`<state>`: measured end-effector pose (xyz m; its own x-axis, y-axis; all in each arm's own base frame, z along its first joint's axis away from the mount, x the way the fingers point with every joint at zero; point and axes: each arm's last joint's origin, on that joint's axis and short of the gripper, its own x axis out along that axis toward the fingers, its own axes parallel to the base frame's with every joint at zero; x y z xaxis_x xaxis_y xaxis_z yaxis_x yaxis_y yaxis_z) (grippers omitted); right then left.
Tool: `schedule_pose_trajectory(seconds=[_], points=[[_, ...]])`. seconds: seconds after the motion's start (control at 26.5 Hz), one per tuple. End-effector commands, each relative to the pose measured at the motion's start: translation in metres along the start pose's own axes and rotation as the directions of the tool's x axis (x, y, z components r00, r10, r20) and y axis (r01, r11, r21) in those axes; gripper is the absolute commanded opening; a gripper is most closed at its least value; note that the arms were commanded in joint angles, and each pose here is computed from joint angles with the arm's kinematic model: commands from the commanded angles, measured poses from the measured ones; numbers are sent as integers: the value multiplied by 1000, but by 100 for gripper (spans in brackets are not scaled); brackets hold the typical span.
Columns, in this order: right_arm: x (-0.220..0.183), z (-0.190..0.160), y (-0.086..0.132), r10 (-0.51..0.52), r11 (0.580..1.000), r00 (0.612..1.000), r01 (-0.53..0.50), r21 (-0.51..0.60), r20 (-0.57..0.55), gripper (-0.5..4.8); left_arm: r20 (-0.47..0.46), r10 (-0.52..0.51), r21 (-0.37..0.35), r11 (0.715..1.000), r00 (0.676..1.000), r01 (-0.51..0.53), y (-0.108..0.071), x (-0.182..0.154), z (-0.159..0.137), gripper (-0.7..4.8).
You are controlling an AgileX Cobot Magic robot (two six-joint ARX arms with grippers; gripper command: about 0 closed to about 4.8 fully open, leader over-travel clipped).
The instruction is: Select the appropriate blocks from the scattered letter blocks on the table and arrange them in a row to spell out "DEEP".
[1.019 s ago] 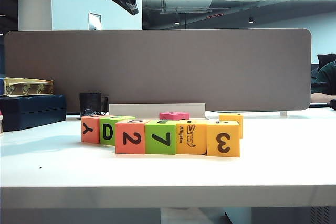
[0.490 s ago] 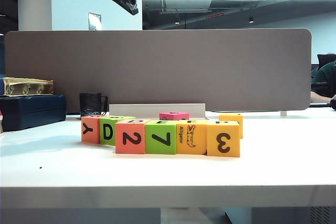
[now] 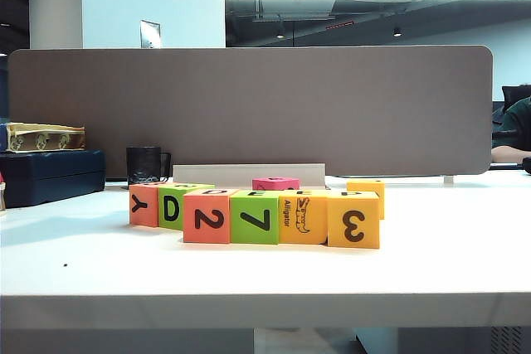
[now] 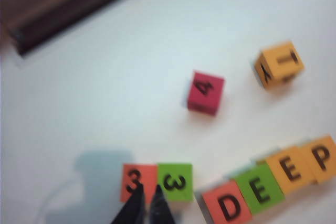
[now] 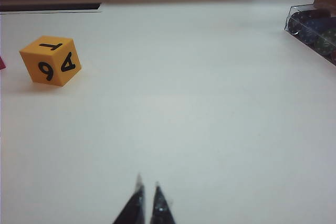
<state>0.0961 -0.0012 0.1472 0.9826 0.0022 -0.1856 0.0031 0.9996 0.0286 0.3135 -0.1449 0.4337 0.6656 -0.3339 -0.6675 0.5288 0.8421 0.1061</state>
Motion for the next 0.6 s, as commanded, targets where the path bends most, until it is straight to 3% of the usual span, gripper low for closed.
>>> schedule_pose_trajectory(seconds=[0.04,0.23,0.45,0.6], points=[[0,-1,0,0,1000,1000,0,0,5,22,175,71,-19,997,982,-69,11,-25,-4,17],[0,-1,0,2,1000,1000,-2,0,6,22,233,153,-57,988,960,-144,24,-62,-40,17],[0,-1,0,2,1000,1000,-2,0,6,22,194,232,-99,971,953,-216,34,-81,-88,17],[0,-1,0,2,1000,1000,-2,0,6,22,149,290,-138,953,945,-270,35,-87,-135,17]])
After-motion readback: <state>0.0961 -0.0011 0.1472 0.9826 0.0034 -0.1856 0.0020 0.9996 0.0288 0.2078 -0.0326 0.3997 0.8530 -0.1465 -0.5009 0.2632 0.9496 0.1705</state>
